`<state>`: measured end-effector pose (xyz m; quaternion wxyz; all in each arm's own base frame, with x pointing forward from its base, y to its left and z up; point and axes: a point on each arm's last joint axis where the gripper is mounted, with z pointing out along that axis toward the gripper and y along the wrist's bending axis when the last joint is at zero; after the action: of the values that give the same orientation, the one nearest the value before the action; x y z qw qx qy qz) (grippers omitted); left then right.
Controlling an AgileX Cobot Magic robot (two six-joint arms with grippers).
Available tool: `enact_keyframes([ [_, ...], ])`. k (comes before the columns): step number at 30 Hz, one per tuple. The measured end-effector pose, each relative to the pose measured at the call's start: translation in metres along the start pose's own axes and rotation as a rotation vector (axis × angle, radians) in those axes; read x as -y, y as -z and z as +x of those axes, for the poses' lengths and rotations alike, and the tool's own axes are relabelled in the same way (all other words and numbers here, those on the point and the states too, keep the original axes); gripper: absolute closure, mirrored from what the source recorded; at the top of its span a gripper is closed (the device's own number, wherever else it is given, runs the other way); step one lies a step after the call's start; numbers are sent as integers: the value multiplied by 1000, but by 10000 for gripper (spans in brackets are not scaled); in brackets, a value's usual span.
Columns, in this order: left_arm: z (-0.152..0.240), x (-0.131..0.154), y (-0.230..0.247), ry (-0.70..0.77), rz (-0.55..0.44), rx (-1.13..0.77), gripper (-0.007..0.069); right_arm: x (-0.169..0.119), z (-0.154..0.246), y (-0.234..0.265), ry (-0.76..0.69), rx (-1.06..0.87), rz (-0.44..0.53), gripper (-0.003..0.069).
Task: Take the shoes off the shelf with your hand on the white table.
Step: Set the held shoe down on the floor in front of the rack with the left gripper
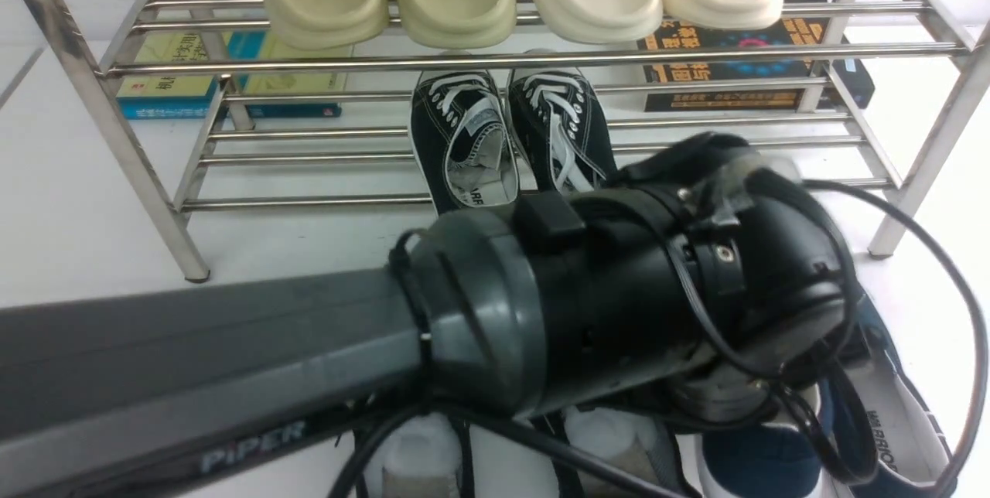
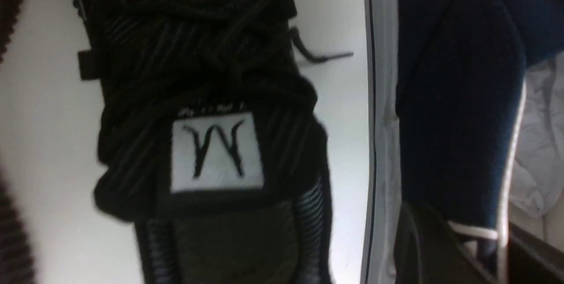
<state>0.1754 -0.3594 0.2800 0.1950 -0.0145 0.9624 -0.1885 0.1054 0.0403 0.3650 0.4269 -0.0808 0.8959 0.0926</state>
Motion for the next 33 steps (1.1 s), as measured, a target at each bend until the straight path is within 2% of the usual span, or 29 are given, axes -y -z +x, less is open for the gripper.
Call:
enact_keyframes([
  [5,-4,8,0,18,83,40,532,0,0,0,0,0,0,636],
  [8,-4,10,-2,19,101,45,526,0,0,0,1,1,2,633],
  [20,-4,6,-37,78,23,120,508,0,0,0,2,1,3,620],
  [29,-18,2,-17,99,0,241,496,1,0,0,8,4,11,606],
  [33,-12,7,-6,97,8,254,493,1,0,0,8,4,11,601],
])
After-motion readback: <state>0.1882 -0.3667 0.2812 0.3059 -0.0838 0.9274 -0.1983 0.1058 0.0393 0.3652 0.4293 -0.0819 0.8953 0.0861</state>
